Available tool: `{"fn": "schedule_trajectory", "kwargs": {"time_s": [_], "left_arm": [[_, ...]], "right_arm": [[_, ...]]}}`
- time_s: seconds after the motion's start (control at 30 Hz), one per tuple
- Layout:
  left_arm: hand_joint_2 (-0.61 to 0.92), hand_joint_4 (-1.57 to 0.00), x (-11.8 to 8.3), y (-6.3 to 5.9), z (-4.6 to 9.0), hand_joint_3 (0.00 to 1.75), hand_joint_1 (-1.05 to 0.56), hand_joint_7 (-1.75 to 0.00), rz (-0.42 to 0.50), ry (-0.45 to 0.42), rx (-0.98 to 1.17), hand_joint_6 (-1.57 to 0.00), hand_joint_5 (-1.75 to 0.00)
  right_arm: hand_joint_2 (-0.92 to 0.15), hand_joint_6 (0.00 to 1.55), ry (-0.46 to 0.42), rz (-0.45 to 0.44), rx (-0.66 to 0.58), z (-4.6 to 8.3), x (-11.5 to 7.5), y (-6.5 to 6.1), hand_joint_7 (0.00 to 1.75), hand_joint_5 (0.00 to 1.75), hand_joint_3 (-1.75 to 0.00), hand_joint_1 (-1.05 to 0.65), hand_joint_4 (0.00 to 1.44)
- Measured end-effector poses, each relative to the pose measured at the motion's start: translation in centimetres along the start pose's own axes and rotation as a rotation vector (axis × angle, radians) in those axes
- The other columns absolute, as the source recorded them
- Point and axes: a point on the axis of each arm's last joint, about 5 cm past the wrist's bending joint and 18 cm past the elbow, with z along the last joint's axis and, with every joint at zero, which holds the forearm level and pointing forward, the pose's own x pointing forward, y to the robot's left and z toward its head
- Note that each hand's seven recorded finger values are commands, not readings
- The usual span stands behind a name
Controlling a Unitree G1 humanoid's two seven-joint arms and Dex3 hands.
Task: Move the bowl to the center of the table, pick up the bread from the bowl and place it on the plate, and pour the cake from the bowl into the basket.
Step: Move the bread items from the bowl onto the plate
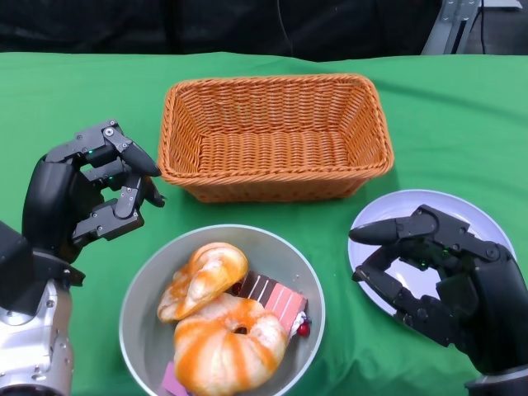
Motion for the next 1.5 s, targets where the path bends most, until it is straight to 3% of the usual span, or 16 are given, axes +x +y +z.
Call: {"fn": "schedule_trajectory", "kwargs": {"time_s": [0.17,0.33,0.43,0.8,0.97,1.2,1.5], "left_arm": [[0.62,-0.77,0.0,-0.1,0.0,1.03,-0.06,-1.35,0.0,-0.002,-0.003,-0.79,-1.61],[0.63,-0.77,0.2,-0.1,0.0,1.02,-0.06,-1.35,0.001,-0.007,-0.005,-0.79,-1.6],[0.63,-0.77,0.4,-0.2,0.1,1.0,-0.07,-1.35,0.0,-0.014,-0.008,-0.8,-1.59],[0.63,-0.77,0.5,-0.4,0.0,1.02,-0.07,-1.34,0.03,-0.012,0.0,-0.8,-1.61],[0.63,-0.77,0.5,-0.4,0.0,1.01,-0.06,-1.35,0.038,-0.014,-0.004,-0.79,-1.62],[0.62,-0.77,0.5,-0.4,-0.1,1.0,-0.08,-1.38,0.047,-0.01,0.008,-0.79,-1.62],[0.62,-0.74,0.7,-0.6,0.2,0.98,-0.1,-1.37,0.067,-0.025,-0.009,-0.76,-1.65]], "right_arm": [[-0.91,0.68,-0.021,0.05,-0.031,0.7,0.5,-0.2,0.55,1.06,-0.06,-0.39,0.58],[-0.92,0.7,-0.03,0.146,-0.204,2.3,1.6,-0.1,0.3,0.76,-0.01,-0.53,0.66],[-0.9,0.7,-0.043,0.201,-0.313,2.7,2.1,0.4,0.24,0.71,0.0,-0.57,0.61],[-0.91,0.69,-0.075,0.303,-0.515,3.8,3.6,2.2,0.1,0.86,0.0,-0.69,0.49],[-0.92,0.69,-0.109,0.32,-0.609,3.9,3.8,3.1,0.08,0.85,-0.01,-0.72,0.46],[-0.92,0.7,-0.153,0.374,-0.665,3.9,4.4,4.4,0.06,0.81,-0.01,-0.71,0.49],[-0.91,0.73,-0.235,0.429,-0.745,2.8,5.1,6.2,0.07,0.81,0.0,-0.71,0.52]]}}
